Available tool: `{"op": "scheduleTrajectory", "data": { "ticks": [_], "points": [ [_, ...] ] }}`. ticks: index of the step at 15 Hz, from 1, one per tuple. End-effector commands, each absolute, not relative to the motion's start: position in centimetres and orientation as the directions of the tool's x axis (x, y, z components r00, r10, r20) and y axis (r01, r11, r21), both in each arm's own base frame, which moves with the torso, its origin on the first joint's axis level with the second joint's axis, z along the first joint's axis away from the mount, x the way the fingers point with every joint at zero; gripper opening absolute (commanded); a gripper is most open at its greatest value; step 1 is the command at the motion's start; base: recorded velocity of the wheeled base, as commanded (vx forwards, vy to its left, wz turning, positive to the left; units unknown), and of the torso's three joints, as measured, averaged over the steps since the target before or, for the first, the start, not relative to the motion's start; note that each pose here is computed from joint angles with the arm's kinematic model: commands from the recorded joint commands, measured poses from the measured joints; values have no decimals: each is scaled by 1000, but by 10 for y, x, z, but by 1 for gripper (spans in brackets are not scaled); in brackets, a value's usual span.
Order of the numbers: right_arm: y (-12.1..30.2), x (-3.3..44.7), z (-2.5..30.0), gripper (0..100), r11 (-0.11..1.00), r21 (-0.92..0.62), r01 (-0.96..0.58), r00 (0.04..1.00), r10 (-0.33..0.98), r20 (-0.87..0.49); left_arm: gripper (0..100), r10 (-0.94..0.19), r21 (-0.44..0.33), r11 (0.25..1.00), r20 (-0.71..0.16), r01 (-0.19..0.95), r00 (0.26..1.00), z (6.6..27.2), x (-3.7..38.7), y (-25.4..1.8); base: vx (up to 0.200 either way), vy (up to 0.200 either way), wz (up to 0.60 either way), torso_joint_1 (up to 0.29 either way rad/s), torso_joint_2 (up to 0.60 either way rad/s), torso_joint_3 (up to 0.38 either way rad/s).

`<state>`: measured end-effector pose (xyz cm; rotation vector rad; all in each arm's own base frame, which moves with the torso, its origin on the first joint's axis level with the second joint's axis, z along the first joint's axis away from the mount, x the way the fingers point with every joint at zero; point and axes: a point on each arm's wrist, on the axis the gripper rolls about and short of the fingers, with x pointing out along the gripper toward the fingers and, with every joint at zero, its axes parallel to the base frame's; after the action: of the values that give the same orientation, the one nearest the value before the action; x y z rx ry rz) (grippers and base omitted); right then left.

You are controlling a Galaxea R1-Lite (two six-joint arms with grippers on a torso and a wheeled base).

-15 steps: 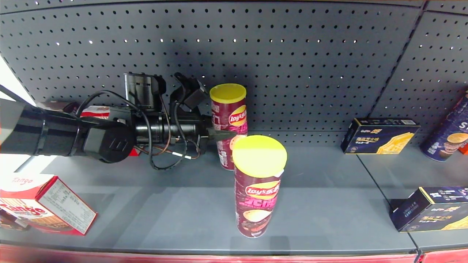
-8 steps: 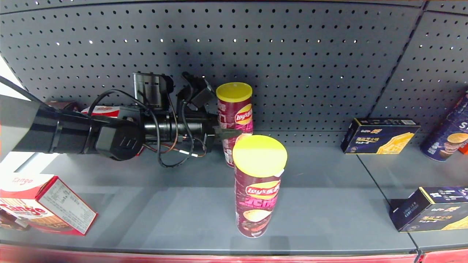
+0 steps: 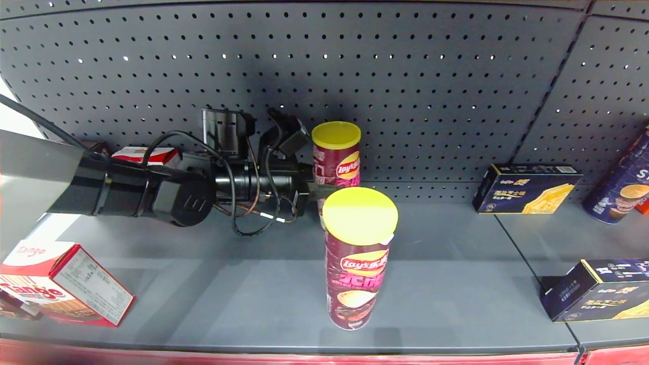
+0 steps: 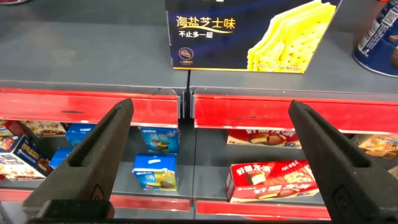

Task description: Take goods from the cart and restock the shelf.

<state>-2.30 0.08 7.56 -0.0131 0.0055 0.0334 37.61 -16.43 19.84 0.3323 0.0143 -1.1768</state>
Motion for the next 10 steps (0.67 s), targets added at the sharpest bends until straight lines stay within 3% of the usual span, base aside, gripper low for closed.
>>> {"op": "scheduleTrajectory", "data": {
  "ticks": [1,6,10],
  "points": [
    [1,-23,76,100,999,-14,-34,999,34,-8,100,-898,261,340,-195,904,394,195,376,-165,0,0,0,0,0,0],
    [1,-23,76,100,999,-14,-34,999,34,-8,100,-850,288,412,-220,865,478,197,364,-154,0,0,0,0,0,0],
    [1,-23,76,100,999,-14,-35,999,35,-8,100,-765,307,525,-239,794,598,190,338,-140,0,0,0,0,0,0]
  ]
}}
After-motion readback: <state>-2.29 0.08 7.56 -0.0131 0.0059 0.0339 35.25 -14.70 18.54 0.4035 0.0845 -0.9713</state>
